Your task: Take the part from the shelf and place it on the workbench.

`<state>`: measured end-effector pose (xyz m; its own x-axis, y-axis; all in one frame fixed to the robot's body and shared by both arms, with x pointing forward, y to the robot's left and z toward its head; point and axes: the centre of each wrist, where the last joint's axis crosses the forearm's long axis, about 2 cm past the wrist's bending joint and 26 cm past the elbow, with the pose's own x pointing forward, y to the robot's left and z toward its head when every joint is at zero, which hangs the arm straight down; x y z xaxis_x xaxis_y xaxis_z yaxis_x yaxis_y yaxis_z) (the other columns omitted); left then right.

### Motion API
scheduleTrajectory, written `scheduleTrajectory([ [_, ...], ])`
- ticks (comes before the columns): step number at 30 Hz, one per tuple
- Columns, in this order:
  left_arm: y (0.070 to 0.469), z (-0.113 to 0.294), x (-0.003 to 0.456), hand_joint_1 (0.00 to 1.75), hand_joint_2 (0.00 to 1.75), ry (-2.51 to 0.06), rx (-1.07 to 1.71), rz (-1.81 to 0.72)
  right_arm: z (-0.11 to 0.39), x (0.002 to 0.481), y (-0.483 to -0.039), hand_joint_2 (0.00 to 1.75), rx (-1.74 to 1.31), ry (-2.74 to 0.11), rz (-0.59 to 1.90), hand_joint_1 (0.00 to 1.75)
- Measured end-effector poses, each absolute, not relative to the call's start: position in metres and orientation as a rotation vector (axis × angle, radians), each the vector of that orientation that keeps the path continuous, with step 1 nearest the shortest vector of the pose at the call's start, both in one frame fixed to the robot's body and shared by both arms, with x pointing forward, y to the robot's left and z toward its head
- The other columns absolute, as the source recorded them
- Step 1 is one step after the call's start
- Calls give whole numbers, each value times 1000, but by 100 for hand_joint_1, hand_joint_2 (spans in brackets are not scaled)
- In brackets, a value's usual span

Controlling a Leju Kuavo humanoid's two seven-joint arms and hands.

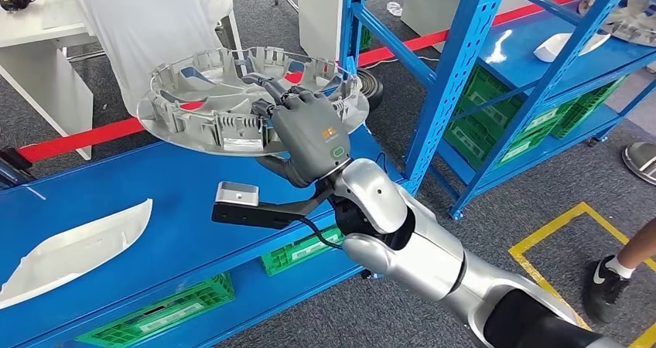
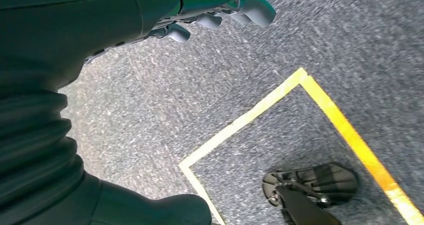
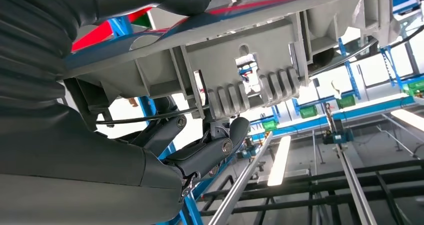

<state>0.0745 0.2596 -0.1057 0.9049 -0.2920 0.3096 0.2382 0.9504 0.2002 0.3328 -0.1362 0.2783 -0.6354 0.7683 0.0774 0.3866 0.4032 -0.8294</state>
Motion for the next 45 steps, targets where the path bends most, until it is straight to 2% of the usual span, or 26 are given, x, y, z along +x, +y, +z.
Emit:
scheduleTrajectory([
  [45,258,-106,73,0,175,-323,167,-287,276,337,-119,175,-921,-2244,1156,175],
])
